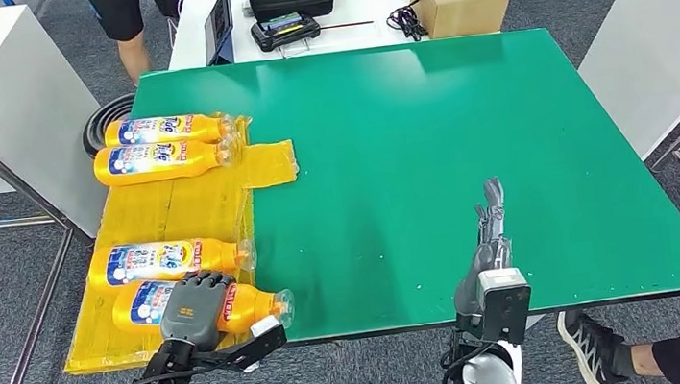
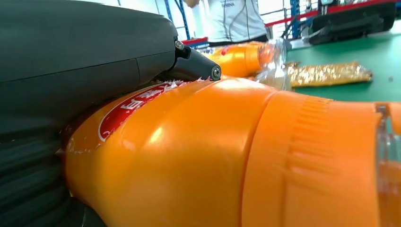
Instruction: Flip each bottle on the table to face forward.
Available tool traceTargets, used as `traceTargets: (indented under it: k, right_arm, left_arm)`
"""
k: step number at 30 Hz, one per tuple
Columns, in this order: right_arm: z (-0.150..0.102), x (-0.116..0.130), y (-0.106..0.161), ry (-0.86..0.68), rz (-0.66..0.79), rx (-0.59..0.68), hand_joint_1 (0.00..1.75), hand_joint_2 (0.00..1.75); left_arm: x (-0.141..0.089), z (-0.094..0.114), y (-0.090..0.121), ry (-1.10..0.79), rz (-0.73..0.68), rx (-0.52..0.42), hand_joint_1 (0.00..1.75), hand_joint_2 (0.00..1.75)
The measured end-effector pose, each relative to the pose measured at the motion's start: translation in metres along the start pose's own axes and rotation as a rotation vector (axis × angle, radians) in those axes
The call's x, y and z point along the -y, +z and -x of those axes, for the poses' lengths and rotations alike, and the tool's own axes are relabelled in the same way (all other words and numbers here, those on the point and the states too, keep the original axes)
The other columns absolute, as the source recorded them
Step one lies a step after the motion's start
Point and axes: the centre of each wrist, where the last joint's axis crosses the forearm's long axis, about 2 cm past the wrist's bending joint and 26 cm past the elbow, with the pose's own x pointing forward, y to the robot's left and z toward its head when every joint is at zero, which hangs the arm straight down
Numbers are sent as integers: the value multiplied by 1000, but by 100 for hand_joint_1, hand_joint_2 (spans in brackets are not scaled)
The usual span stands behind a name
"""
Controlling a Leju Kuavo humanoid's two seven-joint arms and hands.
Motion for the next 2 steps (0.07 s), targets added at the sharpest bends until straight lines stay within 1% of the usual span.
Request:
traceTargets:
  k: [2]
  right_arm:
    - [0, 0, -1, 0, -3, 2, 0, 0]
  left_arm:
    - [1, 0, 0, -3, 9, -3, 175, 175]
